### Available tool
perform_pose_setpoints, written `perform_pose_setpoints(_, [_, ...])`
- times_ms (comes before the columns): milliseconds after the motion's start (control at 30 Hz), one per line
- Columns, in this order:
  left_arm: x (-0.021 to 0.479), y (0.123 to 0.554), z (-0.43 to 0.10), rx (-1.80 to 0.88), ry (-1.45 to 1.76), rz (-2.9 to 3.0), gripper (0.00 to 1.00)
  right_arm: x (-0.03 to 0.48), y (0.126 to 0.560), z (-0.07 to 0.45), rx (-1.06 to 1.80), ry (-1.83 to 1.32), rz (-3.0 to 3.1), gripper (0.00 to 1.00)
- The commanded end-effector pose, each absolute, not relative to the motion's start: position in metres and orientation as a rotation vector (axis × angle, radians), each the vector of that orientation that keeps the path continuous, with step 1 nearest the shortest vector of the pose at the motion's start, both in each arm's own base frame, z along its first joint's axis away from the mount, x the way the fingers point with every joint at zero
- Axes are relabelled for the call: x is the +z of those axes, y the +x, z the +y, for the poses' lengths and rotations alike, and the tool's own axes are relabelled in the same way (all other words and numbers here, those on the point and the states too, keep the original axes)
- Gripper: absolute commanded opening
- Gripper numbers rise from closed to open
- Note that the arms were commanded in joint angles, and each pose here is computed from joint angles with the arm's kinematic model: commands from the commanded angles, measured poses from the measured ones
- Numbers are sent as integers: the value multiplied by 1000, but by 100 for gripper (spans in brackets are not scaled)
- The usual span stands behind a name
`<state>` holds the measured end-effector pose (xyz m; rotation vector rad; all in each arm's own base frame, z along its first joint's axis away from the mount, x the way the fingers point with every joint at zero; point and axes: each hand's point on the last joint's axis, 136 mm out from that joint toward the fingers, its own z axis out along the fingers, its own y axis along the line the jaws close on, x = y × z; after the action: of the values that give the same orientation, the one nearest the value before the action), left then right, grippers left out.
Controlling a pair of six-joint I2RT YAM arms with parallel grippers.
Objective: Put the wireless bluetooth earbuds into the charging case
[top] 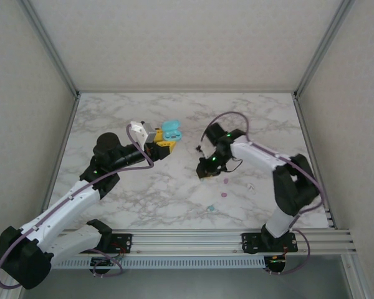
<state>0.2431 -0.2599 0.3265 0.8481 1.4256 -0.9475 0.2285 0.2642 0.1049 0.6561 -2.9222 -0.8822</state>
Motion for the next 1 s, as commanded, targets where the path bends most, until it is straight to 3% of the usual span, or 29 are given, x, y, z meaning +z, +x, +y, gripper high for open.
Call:
perform_pose_setpoints(0, [318, 255, -255, -929, 846, 1438, 20, 167, 224, 289, -1343, 629, -2755, 18])
perform_pose_setpoints(300, [298, 285, -241, -884, 784, 1484, 20, 255, 242, 282, -1755, 579, -2619, 18])
perform_pose_setpoints(533, [283, 279, -259, -943, 867, 1492, 20, 290, 261, 279, -1757, 626, -2781, 18])
perform_pose_setpoints(967, [304, 259, -288, -1006, 996, 1388, 21, 342, 270, 289, -1957, 799, -2865, 19])
